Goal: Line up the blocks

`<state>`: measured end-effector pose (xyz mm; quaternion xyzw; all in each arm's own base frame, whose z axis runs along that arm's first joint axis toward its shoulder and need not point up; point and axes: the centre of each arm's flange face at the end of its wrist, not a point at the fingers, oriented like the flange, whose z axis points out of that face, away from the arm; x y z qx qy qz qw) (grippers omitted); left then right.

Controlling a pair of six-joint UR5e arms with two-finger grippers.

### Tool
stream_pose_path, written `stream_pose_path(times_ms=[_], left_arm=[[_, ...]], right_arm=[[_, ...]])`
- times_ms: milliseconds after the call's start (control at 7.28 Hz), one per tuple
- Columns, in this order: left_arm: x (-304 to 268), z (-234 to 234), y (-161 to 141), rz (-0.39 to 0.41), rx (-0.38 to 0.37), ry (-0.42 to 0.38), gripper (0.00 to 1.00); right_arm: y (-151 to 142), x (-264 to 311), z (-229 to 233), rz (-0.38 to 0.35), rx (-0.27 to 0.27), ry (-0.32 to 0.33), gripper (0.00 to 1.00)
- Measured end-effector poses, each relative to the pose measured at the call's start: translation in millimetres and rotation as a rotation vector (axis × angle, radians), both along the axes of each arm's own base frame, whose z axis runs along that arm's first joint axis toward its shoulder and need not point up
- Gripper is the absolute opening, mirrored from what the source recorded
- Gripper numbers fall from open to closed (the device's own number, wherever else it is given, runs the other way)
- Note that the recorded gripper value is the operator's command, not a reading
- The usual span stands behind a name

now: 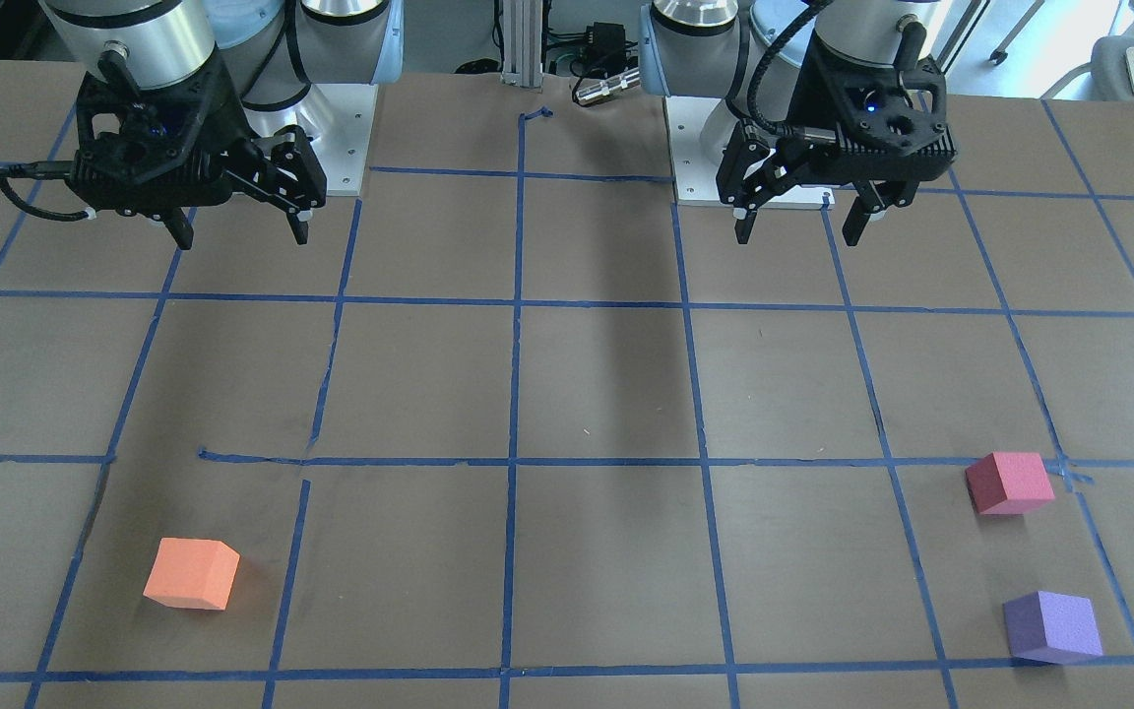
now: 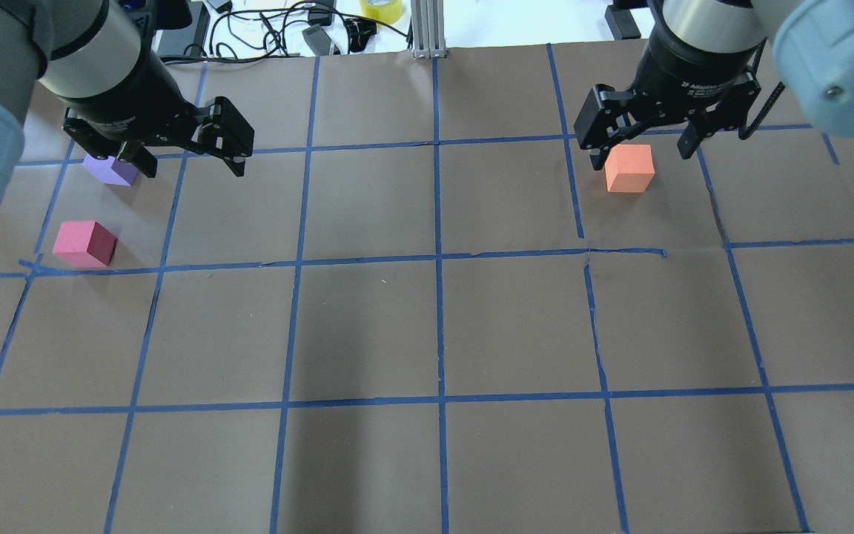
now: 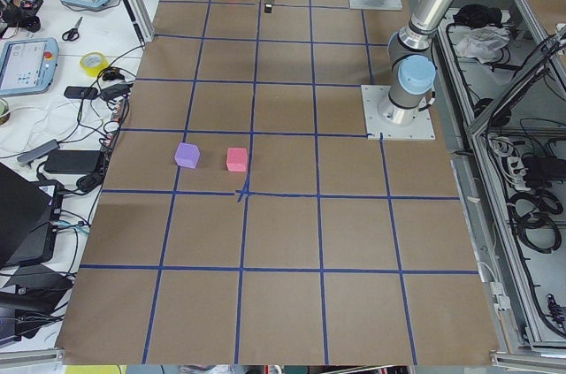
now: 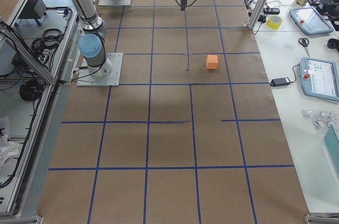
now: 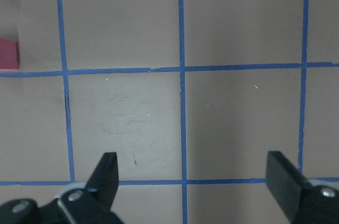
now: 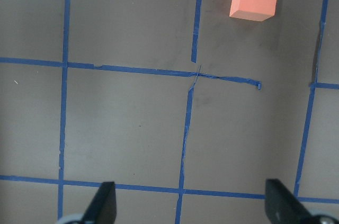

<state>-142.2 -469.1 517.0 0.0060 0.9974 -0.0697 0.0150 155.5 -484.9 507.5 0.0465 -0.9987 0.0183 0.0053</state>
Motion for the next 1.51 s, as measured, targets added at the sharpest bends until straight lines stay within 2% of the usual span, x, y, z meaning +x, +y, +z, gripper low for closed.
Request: stream_pose_path(times_ms=[1511], left_arm=[[0.0, 1.3, 1.7, 0.000, -0.003, 0.000, 1.00]], right_arm=[[0.9, -1.0, 2.5, 0.001, -0.008, 0.005, 1.00]])
